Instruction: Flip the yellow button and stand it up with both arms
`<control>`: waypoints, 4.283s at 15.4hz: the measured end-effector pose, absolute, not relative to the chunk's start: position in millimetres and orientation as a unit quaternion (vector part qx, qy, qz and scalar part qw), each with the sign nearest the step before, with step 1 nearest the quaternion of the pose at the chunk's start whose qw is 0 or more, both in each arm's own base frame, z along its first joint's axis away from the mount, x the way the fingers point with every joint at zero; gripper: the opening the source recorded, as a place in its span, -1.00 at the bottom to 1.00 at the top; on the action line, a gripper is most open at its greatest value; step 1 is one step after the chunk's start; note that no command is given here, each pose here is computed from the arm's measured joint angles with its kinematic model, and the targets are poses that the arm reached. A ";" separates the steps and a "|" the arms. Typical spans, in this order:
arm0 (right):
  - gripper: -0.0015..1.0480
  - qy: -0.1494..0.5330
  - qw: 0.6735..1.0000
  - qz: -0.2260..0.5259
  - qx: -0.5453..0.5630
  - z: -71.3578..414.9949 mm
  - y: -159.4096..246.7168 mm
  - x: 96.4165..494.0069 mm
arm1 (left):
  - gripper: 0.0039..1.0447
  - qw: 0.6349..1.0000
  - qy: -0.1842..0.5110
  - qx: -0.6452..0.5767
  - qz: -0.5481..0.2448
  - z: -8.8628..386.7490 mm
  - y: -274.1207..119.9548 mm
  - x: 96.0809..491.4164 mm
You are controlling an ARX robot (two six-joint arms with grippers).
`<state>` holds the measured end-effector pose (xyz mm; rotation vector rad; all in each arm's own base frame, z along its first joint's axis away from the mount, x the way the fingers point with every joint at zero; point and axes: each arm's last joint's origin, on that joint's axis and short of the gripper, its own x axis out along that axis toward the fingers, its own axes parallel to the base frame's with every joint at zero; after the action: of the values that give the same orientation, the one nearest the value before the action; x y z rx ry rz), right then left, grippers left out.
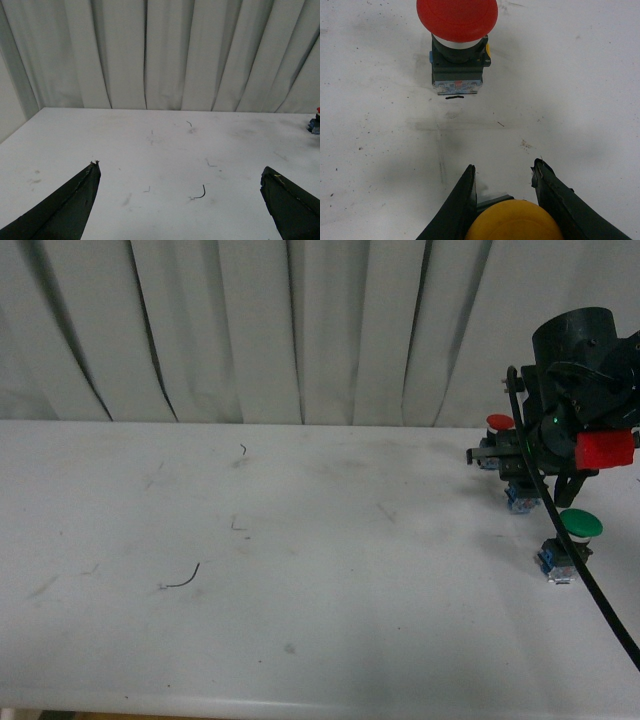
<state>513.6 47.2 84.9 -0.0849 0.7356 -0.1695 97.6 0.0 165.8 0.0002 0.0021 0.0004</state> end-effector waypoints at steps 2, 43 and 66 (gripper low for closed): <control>-0.36 0.358 0.929 -0.081 -0.042 84.9 51.0 513.2 | 0.88 1.000 0.001 0.000 0.000 165.8 0.0 97.6; -0.96 0.010 1.000 -0.009 0.001 207.3 -1.4 148.7 | 0.88 1.000 0.001 0.000 0.000 165.8 0.0 97.6; -0.96 0.000 1.000 0.000 0.001 166.3 -0.1 97.2 | 0.88 1.000 0.000 0.000 0.000 165.9 0.0 97.6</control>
<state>97.2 -0.1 166.3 0.0021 0.0010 -0.0008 97.6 0.0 165.9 0.0002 0.0010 0.0000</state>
